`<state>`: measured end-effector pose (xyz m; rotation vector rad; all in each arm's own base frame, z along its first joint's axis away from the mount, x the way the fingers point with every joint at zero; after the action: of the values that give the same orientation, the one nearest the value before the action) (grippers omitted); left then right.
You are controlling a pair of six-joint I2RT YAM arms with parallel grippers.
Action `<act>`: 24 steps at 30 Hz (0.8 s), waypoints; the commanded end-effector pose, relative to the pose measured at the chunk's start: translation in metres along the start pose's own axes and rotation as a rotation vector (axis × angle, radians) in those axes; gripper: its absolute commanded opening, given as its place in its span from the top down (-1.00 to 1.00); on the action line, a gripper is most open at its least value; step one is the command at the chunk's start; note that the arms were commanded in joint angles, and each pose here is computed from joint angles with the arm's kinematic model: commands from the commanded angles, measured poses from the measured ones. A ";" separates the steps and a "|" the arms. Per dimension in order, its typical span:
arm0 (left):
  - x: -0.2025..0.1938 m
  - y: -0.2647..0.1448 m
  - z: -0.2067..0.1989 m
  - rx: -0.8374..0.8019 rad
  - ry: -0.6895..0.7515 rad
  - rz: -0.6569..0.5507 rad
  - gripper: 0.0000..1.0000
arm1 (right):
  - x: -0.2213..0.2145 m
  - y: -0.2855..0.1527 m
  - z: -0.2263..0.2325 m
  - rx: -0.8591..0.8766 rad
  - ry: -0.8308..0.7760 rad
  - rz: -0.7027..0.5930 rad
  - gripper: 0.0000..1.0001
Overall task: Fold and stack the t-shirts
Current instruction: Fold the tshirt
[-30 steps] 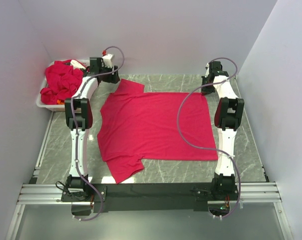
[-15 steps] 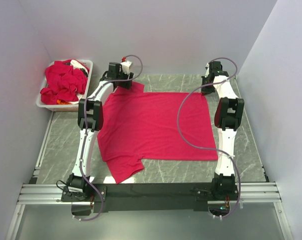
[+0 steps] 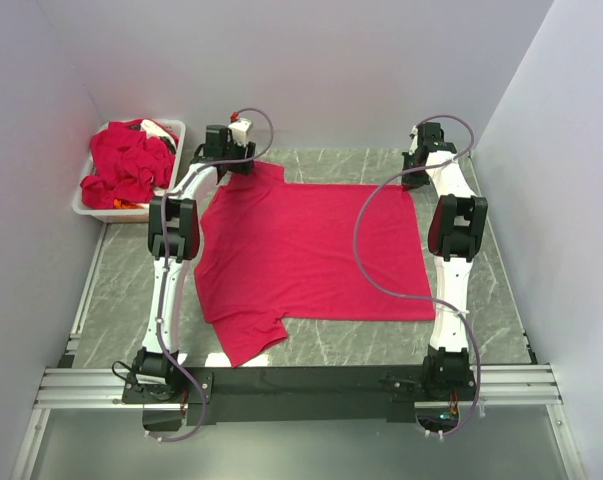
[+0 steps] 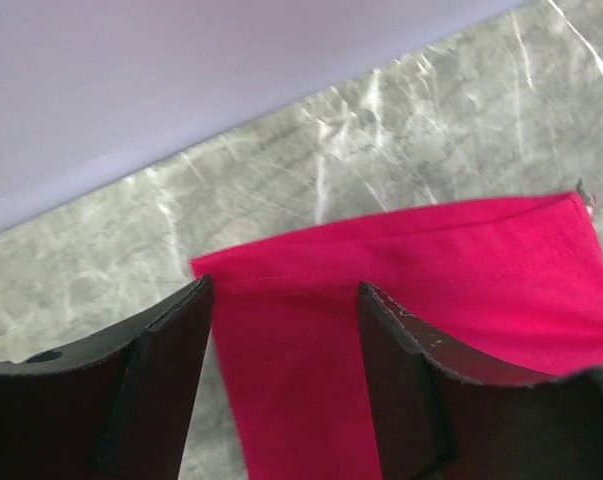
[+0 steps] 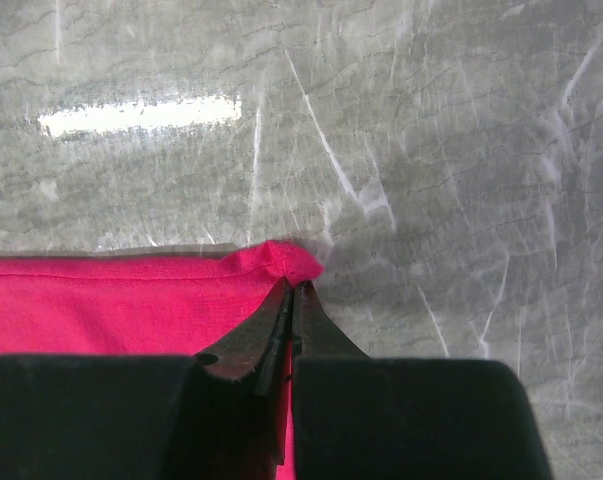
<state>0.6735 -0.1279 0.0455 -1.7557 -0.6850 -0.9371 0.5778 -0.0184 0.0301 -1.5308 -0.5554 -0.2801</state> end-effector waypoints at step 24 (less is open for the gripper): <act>0.004 -0.002 0.000 -0.007 0.074 0.061 -0.23 | -0.015 0.004 0.009 0.018 -0.005 0.062 1.00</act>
<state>0.6743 -0.1196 0.0434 -1.7238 -0.6210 -0.9243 0.5778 -0.0185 0.0301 -1.5311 -0.5553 -0.2802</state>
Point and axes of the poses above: each gripper's point midway between its finger pads, its own y axis out along the fingers, its own z axis along the line the jaws close on, x = y × z, the point moved 1 cm from there along -y, back along the fingers, and after that the axes turned 15 degrees about -y, right-handed, at the moved point
